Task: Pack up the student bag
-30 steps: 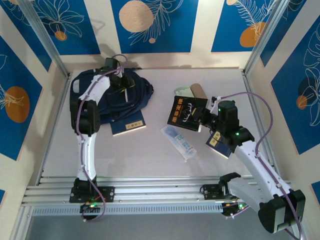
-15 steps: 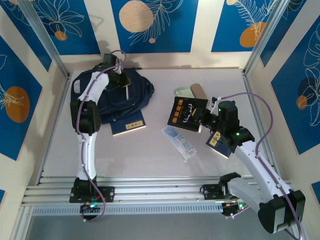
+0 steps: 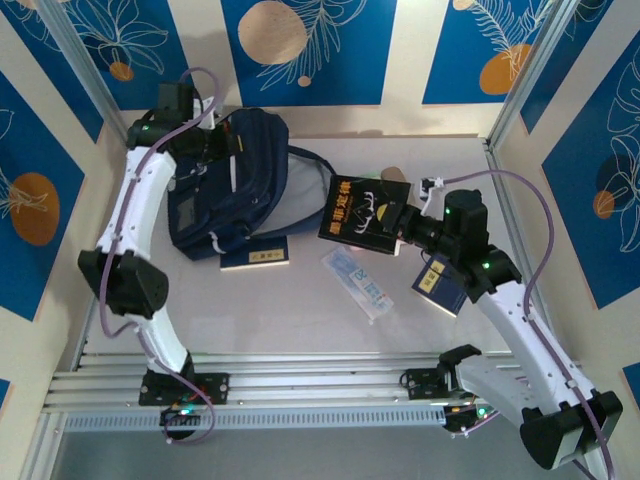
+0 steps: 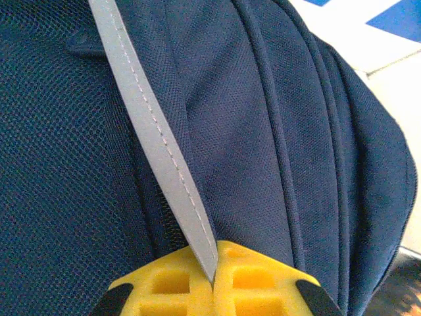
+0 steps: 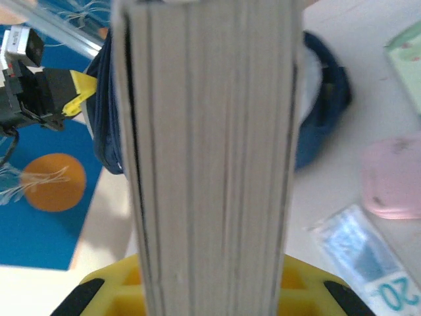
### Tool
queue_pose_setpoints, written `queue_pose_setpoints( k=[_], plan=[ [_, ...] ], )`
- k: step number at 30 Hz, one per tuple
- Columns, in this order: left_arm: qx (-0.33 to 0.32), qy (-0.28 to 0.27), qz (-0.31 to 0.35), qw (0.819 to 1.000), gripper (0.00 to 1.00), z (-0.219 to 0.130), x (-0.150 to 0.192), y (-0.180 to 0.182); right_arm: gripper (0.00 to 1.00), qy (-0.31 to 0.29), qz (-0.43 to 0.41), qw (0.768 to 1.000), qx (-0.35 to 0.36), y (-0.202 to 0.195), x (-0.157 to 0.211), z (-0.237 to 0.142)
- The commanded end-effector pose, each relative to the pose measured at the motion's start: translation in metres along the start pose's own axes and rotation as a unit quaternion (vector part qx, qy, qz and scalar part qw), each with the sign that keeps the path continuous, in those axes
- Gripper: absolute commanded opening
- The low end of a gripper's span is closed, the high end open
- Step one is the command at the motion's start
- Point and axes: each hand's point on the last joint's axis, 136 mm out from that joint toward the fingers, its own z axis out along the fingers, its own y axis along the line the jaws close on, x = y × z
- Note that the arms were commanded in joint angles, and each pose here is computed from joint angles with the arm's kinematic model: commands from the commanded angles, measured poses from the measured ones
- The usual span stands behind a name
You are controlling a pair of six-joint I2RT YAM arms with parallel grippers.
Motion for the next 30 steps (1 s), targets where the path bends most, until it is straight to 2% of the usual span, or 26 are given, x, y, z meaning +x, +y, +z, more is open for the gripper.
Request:
queue_pose_setpoints(
  k=[1,7,11,16,23,30],
  plan=[
    [0.086,-0.024,0.049,0.995,0.00,-0.040,0.002,-0.046,0.00,0.016,0.007,0.995,-0.099,0.050,-0.012,-0.002],
    [0.150,-0.015,0.085,0.985,0.00,-0.064,0.026,-0.070,0.00,0.067,0.071,0.989,-0.113,0.049,-0.004,0.027],
    [0.180,-0.010,0.090,0.979,0.00,-0.067,0.036,-0.078,0.00,0.075,0.082,0.990,-0.087,0.036,-0.001,0.044],
    [0.209,-0.011,0.095,0.973,0.00,-0.076,0.044,-0.087,0.00,0.125,0.089,0.984,-0.093,0.035,0.019,0.076],
    [0.213,-0.015,0.098,0.972,0.00,-0.082,0.047,-0.089,0.00,0.175,0.091,0.976,-0.095,0.046,0.048,0.140],
    [0.205,-0.024,0.099,0.973,0.00,-0.088,0.047,-0.089,0.00,0.199,0.080,0.976,-0.043,0.049,0.083,0.221]
  ],
)
